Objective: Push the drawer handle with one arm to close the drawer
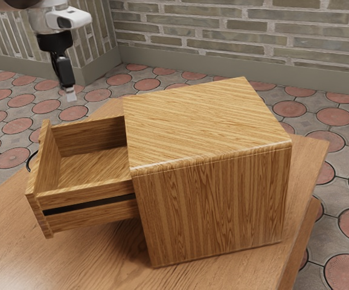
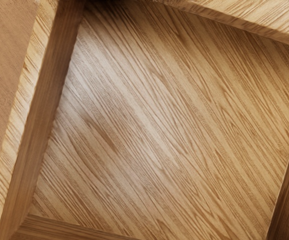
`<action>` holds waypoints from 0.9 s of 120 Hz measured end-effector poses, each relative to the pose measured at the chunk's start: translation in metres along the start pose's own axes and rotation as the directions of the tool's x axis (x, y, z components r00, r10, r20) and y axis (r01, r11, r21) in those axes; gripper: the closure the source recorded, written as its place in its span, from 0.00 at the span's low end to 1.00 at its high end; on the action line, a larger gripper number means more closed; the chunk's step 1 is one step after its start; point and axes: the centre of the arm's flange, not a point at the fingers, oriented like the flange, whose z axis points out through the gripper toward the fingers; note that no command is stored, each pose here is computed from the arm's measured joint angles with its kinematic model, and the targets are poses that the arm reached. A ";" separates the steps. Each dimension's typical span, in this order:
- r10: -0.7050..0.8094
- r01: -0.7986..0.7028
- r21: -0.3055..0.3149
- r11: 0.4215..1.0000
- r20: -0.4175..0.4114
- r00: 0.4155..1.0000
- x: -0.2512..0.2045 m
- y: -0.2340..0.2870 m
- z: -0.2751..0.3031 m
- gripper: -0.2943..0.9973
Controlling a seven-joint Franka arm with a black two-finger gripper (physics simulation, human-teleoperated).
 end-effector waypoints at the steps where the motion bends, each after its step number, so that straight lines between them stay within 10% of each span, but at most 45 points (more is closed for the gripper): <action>1: 0.003 -0.003 0.000 1.000 0.000 1.000 0.001 0.001 0.000 0.23; 46: 0.083 -0.083 0.010 0.996 -0.002 0.997 0.007 0.010 -0.004 0.23; 59: 0.096 -0.063 0.204 0.977 -0.156 0.983 -0.069 0.070 -0.123 0.23; 70: 0.104 -0.064 0.299 0.952 -0.122 0.987 -0.107 0.111 -0.154 0.23; 108: -0.040 0.031 0.072 0.997 0.122 0.992 -0.195 0.033 -0.053 0.52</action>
